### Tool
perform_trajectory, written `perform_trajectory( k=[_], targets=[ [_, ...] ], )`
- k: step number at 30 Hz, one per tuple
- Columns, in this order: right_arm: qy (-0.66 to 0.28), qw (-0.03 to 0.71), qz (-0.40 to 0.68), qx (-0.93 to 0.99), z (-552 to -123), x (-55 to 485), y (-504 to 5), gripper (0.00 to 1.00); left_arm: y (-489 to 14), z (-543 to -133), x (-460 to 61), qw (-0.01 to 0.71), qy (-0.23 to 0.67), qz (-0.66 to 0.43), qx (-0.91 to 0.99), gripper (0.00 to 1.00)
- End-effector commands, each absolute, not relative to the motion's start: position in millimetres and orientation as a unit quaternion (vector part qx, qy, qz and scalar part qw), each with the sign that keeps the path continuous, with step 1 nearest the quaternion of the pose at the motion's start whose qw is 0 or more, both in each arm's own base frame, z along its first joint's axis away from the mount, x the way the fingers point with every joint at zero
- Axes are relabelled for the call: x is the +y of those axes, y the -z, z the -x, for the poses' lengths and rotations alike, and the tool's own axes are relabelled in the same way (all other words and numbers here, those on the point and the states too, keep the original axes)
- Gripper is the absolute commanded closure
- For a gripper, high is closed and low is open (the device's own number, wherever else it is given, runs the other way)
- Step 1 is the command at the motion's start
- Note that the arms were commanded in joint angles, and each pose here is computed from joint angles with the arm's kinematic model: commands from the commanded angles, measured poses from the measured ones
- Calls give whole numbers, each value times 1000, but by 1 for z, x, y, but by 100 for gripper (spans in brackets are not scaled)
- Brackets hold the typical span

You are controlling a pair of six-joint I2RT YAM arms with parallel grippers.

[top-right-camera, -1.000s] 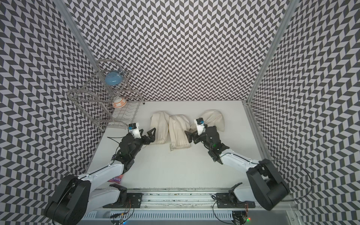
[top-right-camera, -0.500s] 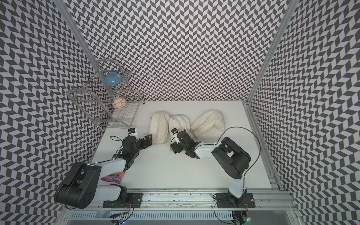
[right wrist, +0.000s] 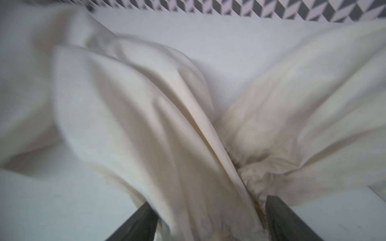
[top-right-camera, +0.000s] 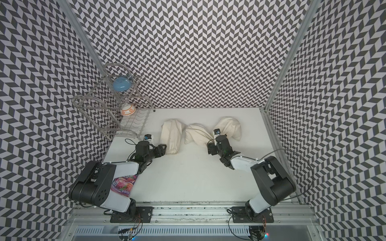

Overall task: Close the soil bag
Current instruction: Move the soil bag to the center of the board, then adjust the soil bag at the center of the board.

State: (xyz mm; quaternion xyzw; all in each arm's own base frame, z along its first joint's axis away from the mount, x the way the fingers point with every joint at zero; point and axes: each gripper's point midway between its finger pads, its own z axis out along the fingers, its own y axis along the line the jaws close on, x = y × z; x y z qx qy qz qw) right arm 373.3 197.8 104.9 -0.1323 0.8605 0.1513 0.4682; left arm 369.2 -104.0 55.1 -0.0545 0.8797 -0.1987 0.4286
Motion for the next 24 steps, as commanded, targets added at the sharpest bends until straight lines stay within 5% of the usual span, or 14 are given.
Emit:
perform_trajectory(
  k=[1, 7, 18, 20, 24],
  targets=[
    [-328, 503, 220, 769, -346, 262, -171, 7, -58, -367, -123, 414, 231, 22, 880, 43],
    [-417, 430, 275, 752, -313, 340, -162, 3, -73, -360, -139, 429, 253, 3, 867, 53],
    [-339, 413, 215, 818, -357, 366, -102, 7, -82, -353, -155, 431, 276, -5, 859, 53],
    [-341, 417, 216, 814, -360, 366, -102, 22, -82, -351, -153, 432, 274, -1, 859, 52],
    [-331, 423, 219, 815, -367, 364, -101, 69, -90, -345, -148, 449, 277, 7, 849, 50]
  ],
)
